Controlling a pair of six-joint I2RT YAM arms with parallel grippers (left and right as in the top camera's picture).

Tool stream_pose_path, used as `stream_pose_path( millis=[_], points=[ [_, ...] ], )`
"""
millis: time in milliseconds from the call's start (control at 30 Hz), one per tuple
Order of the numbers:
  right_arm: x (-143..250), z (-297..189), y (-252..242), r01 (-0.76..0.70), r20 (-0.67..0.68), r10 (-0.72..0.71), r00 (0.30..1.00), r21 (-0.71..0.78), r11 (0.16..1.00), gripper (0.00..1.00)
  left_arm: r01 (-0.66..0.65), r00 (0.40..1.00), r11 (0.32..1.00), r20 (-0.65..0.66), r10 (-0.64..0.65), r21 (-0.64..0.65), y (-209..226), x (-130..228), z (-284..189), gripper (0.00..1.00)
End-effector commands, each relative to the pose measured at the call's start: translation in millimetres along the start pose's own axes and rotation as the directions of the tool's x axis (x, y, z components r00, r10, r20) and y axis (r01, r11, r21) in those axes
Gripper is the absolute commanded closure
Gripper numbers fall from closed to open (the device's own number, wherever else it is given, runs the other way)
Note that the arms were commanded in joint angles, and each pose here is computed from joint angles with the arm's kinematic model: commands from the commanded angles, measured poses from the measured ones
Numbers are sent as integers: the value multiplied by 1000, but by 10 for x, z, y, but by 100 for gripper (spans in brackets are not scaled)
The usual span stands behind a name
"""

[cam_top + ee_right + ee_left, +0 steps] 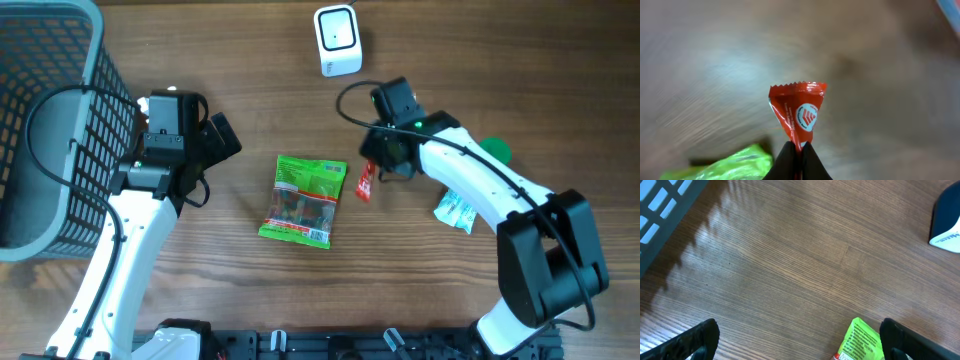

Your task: Scan the item barcode

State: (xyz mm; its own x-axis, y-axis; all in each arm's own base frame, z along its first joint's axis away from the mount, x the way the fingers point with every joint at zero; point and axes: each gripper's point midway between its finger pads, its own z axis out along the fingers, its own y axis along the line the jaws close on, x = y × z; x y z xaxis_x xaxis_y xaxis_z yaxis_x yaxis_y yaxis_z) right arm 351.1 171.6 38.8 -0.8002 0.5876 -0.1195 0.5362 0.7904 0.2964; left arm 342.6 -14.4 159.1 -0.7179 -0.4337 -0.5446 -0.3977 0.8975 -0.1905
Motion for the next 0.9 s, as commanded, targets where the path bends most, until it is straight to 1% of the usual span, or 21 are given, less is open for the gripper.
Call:
stream_pose_path(
  millis=[0,33,67,133,200,233,267,333,367,433,467,500,533,567,600,667,733,833,867],
  points=[
    [183,102,-213,-414,-5,415,910,64,908,91,5,1000,1000,12,-5,-8,20,-45,-11,0],
    [207,113,-234,-441,-11,443,897,70,895,86,5,1000,1000,12,-5,-8,20,-45,-11,0],
    [212,114,-244,-457,-9,459,888,74,886,76,5,1000,1000,12,-5,-8,20,-45,-11,0],
    [214,114,-240,-458,-13,460,888,74,886,71,5,1000,1000,12,-4,-8,20,-45,-11,0],
    [206,113,-253,-461,-13,463,886,76,884,60,5,1000,1000,12,-5,-8,20,-45,-11,0],
    [226,110,-240,-458,-28,461,887,76,886,57,5,1000,1000,12,-5,-8,20,-45,-11,0],
    [234,105,-231,-448,-37,451,892,74,891,56,5,1000,1000,12,-5,-8,20,-45,-11,0],
    [225,78,-200,-363,-45,366,930,59,930,57,5,1000,1000,12,-5,-8,20,-45,-11,0],
    [211,49,-179,-292,-46,294,955,46,955,57,5,1000,1000,12,-5,-8,20,-45,-11,0],
    [209,-13,-143,-98,-54,99,994,17,995,61,5,1000,1000,12,-5,-8,20,-45,-11,0],
    [213,-43,-128,-8,-57,8,998,3,1000,62,5,1000,1000,12,-5,-8,20,-45,-11,0],
    [260,-81,-82,125,-79,-128,989,-33,992,65,5,1000,1000,12,-5,-8,20,-45,-11,0],
    [376,-128,0,248,-127,-260,957,-106,963,67,5,1000,1000,12,-5,-8,20,-45,-11,0],
    [493,-156,67,302,-168,-329,929,-168,938,68,5,1000,1000,12,-5,-8,20,-45,-11,0],
    [571,-173,106,311,-193,-348,917,-201,929,68,5,1000,1000,12,-5,-8,20,-45,-11,0],
    [669,-173,139,334,-200,-373,906,-206,920,72,5,1000,1000,12,-5,-8,20,-45,-11,0],
    [772,-151,147,374,-188,-406,894,-183,909,75,5,1000,1000,12,-5,-8,20,-45,-11,0],
    [954,-106,156,429,-167,-447,879,-137,893,75,5,1000,1000,12,-5,-8,20,-44,-11,0],
    [1023,-94,170,443,-167,-460,872,-133,887,78,5,1000,1000,12,-5,-8,20,-45,-11,0]
  ],
)
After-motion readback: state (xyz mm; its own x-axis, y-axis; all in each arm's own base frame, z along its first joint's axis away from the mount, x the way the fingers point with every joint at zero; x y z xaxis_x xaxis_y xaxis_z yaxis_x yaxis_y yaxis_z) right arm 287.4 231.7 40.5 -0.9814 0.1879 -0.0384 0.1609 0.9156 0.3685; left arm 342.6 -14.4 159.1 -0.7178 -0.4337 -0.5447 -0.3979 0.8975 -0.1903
